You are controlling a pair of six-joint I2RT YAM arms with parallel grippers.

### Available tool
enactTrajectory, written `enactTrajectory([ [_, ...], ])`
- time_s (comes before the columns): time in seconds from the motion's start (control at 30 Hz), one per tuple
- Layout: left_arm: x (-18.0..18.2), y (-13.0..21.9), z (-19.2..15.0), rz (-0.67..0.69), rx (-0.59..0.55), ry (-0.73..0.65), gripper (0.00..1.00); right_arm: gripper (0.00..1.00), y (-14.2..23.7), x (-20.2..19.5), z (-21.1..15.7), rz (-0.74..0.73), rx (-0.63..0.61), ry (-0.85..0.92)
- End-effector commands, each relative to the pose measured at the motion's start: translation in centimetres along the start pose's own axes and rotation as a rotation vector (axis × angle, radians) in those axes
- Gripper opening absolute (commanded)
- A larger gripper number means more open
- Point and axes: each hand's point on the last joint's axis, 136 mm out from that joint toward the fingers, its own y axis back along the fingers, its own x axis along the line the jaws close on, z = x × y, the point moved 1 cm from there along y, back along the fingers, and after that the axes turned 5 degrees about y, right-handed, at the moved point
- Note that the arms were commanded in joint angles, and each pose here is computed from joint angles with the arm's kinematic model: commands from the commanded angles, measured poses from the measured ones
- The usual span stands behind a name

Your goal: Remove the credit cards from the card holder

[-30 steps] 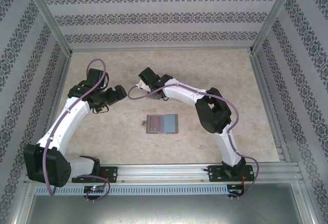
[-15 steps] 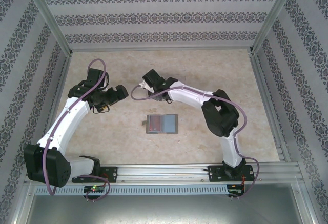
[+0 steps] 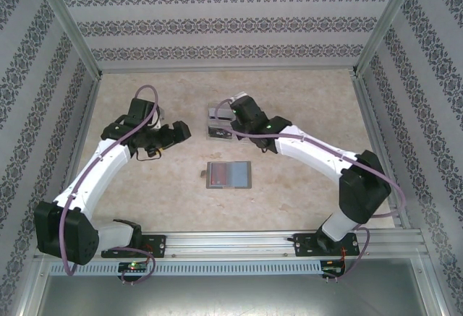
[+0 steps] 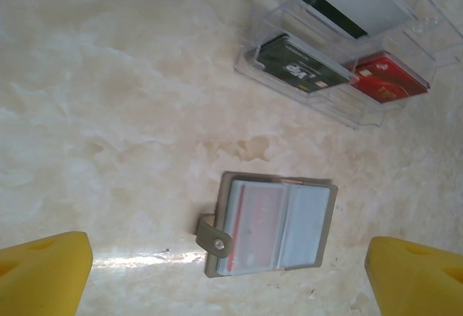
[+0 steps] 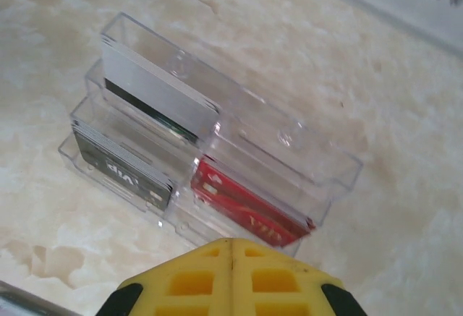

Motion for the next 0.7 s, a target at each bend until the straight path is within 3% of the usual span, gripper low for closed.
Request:
enactTrajectory([
  [0.0,-0.8,-1.0,-0.8,-0.017,0.001,-0.004,0.96,0.00,1.4,-0.3,-2.8,0.027,0.101,-0.172],
  [0.07,-1.1,-1.3,-1.6,-0.003,0.005,-0.015,0.96,0.00,1.8,-1.0,-4.3,0.002,0.135,-0.221],
  [0.2,-1.9,-2.6,-3.6,0.010,0.027,-0.030,0.96,0.00,2.8,0.0,-6.6,0.109,0.159,-0.306],
  [0.4,-2.9,-5.4,-6.8,0.000,0.101,-0.063,0.87,0.00,3.6,2.1,-10.2,0.226,0.238,-0.442],
  [0.67,-3.2,-8.7,-9.7,-0.005,0.178,-0.084,0.50,0.00,2.9,5.2,-15.4,0.303,0.364,-0.516],
])
